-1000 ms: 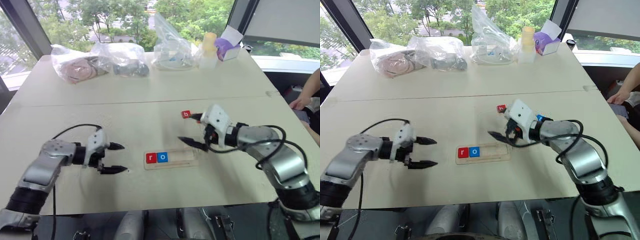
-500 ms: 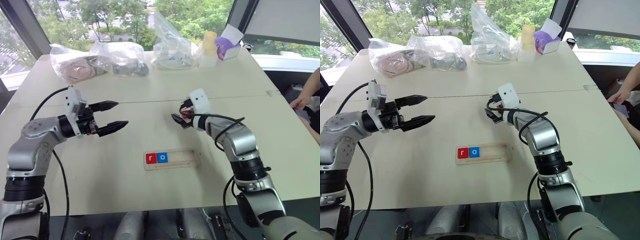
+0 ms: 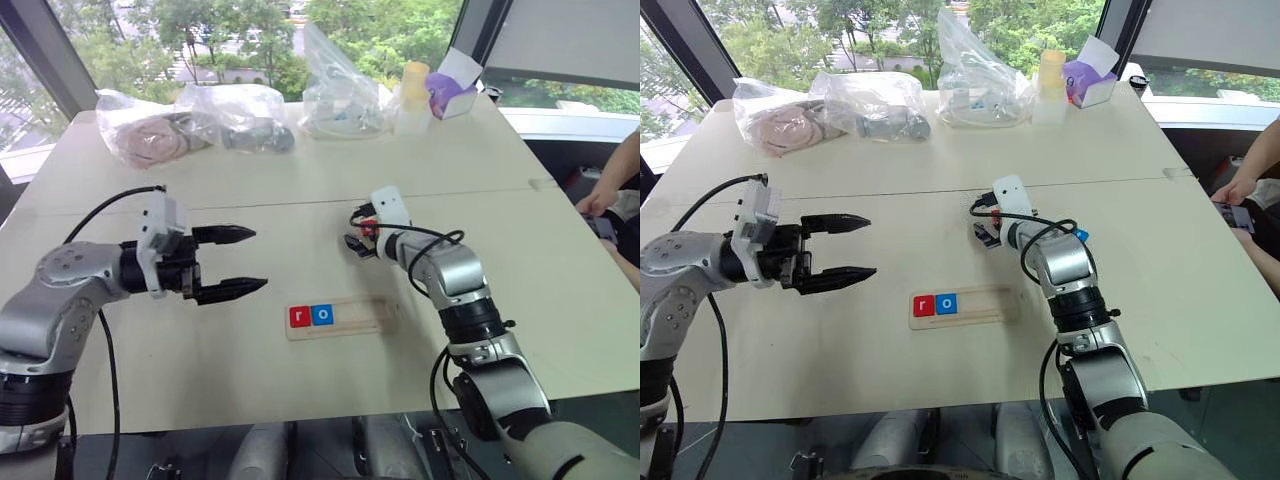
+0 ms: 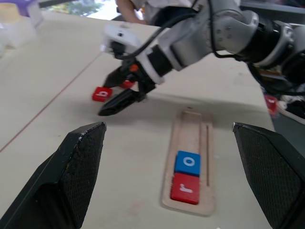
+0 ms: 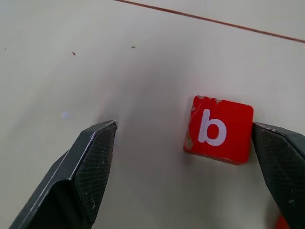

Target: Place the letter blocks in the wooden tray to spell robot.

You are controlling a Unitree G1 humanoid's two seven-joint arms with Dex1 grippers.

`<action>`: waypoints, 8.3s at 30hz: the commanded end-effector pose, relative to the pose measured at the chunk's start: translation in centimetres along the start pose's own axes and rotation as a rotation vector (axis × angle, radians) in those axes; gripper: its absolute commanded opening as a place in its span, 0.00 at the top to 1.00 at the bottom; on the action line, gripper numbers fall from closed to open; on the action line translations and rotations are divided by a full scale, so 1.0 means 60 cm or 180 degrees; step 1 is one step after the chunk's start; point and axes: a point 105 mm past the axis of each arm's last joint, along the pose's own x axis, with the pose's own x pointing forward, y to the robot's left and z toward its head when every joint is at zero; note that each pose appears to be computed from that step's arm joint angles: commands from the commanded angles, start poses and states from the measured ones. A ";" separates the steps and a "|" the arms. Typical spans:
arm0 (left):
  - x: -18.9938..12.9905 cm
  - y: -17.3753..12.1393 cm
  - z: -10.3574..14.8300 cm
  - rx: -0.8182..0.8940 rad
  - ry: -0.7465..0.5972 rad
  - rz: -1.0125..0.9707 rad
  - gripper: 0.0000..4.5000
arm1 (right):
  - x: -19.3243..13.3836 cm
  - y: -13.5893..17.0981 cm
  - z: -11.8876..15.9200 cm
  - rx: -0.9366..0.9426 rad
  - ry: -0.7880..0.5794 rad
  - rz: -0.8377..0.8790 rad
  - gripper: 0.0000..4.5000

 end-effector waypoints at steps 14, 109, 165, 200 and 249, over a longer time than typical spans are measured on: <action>0.014 -0.023 -0.004 0.0107 0.0101 -0.0273 0.00 | -0.011 -0.005 0.021 0.0028 -0.0037 -0.0094 0.74; 0.059 -0.099 -0.063 0.0118 0.0259 -0.0518 0.00 | -0.192 -0.079 -0.081 -0.2320 0.0209 0.2359 0.75; 0.060 -0.092 -0.070 0.0166 0.0299 -0.0404 0.00 | -0.154 0.105 -0.081 -0.2426 0.0185 0.2752 0.75; 0.066 -0.095 -0.069 0.0134 0.0250 -0.0362 0.00 | -0.073 -0.105 0.052 -0.0005 -0.0371 -0.0515 0.01; 0.084 -0.099 -0.072 0.0100 0.0138 -0.0436 0.00 | -0.217 -0.051 -0.150 0.0608 0.0606 -0.0743 0.75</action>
